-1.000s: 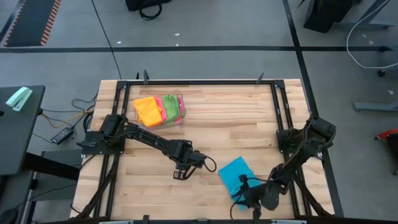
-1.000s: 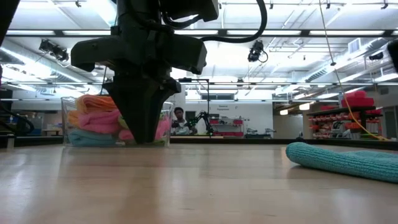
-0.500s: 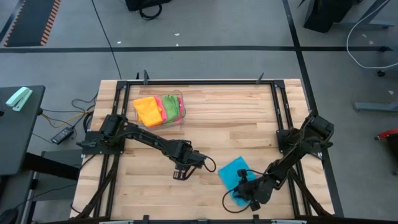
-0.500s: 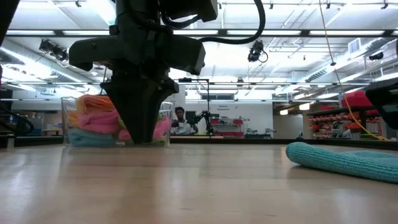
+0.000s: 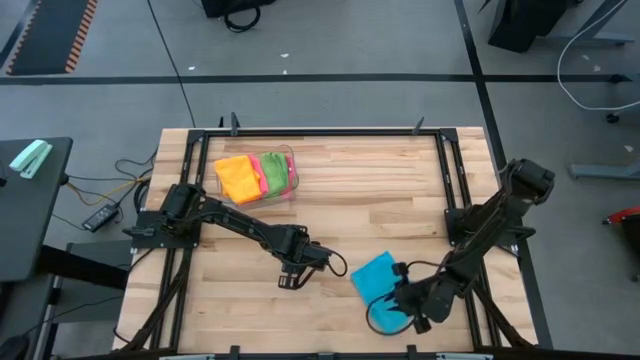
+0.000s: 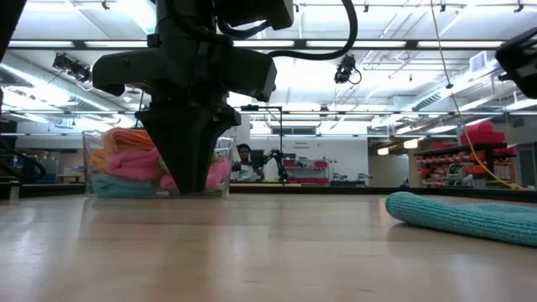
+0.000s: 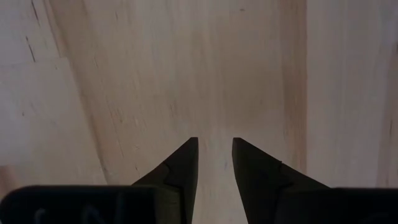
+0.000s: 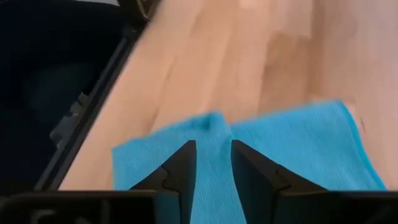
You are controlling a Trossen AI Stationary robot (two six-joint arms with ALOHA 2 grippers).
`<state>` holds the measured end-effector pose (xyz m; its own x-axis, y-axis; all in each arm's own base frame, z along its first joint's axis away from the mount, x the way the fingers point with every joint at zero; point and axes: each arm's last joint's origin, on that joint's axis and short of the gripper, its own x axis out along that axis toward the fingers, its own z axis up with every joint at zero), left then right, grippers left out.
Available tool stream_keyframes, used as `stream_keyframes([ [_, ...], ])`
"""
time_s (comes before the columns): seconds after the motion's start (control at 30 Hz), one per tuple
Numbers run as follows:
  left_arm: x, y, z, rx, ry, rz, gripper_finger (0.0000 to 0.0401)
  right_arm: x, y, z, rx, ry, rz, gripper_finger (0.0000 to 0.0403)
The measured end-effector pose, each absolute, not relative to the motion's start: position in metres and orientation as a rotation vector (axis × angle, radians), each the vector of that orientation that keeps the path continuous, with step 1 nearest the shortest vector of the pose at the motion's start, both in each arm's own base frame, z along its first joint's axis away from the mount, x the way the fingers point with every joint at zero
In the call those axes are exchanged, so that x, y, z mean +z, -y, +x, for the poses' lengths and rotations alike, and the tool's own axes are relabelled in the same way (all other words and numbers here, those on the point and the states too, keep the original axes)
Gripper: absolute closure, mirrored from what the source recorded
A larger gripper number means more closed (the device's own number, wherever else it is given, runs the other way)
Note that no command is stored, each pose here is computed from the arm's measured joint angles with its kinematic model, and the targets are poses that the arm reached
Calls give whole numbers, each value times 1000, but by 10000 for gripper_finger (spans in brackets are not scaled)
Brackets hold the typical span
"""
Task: Fold microfiber towels
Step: Fold the blue microfiber towel
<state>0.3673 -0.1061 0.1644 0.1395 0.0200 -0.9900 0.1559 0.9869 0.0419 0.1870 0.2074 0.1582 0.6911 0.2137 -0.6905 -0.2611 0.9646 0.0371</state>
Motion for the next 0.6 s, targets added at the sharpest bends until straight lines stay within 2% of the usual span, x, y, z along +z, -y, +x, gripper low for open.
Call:
stream_keyframes([
  [0.1,164,106,367,-98,-1429,146,294,158,-204,177,254,-772,-35,287],
  [0.2,164,106,367,-97,-1429,144,294,151,-207,165,286,-671,-12,282],
  [0.3,164,106,367,-96,-1429,143,294,133,-204,153,280,-594,11,281],
  [0.47,164,106,367,-95,-1428,142,294,117,-200,145,275,-579,106,281],
  [0.6,164,106,367,-95,-1428,142,294,128,-218,154,324,-635,8,278],
])
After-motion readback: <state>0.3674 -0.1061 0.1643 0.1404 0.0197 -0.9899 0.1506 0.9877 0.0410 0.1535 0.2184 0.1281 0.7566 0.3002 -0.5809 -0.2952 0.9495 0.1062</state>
